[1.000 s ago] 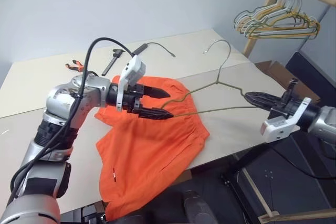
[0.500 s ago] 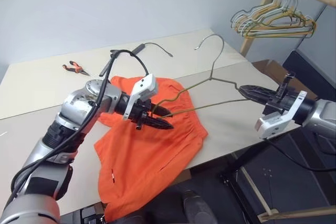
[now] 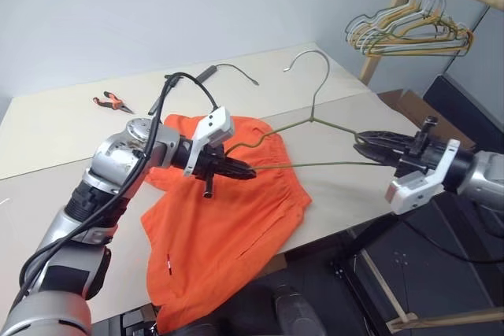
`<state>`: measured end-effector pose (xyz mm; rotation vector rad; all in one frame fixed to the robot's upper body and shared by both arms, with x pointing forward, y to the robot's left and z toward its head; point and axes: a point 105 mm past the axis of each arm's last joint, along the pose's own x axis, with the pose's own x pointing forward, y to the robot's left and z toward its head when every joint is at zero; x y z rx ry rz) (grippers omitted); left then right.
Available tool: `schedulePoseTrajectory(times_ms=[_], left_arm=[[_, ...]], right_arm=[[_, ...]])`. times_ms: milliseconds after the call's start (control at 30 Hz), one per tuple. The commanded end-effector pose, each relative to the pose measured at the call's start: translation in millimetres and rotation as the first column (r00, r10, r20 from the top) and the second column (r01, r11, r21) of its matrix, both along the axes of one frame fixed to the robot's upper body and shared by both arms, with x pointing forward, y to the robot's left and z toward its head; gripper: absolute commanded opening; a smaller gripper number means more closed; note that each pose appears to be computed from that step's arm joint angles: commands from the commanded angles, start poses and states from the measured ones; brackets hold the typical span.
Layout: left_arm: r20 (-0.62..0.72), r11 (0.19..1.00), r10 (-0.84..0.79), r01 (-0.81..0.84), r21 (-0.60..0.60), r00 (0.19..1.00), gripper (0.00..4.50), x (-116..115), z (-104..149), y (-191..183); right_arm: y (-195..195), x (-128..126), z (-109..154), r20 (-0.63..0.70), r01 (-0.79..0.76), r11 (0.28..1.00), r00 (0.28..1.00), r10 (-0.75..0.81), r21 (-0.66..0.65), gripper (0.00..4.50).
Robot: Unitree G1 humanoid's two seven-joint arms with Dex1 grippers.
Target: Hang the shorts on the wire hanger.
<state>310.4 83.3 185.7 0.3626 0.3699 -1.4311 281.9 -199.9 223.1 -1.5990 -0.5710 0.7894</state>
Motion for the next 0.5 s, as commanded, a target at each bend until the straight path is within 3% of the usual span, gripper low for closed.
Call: schedulePoseTrajectory(times_ms=[33,100,167,333,500], left_arm=[[0.168,0.999,0.001,-0.008,0.044,0.986,0.00,4.5,4.8,10.5],[0.209,0.998,-0.007,-0.006,0.059,0.978,0.00,4.9,1.9,13.2],[0.274,0.997,-0.038,0.018,0.077,0.961,0.00,2.8,-0.9,14.3],[0.278,0.998,-0.058,0.046,0.051,0.959,0.00,-6.3,0.0,12.1],[0.283,0.998,-0.055,0.045,0.045,0.957,0.00,-8.4,0.8,12.3]], right_arm=[[-3.3,-7.1,21.3,-0.215,0.053,0.988,0.976,-0.021,0.145,2.71],[-4.6,-9.8,22.7,-0.411,0.119,0.967,0.911,-0.016,0.225,3.33],[-5.3,-7.2,25.2,-0.606,0.229,0.923,0.796,0.006,0.309,4.06],[-2.0,-3.2,6.2,-0.847,0.319,0.929,0.532,-0.010,0.189,4.06],[9.6,13.5,-12.6,-0.904,0.348,0.935,0.418,-0.093,0.065,4.06]])
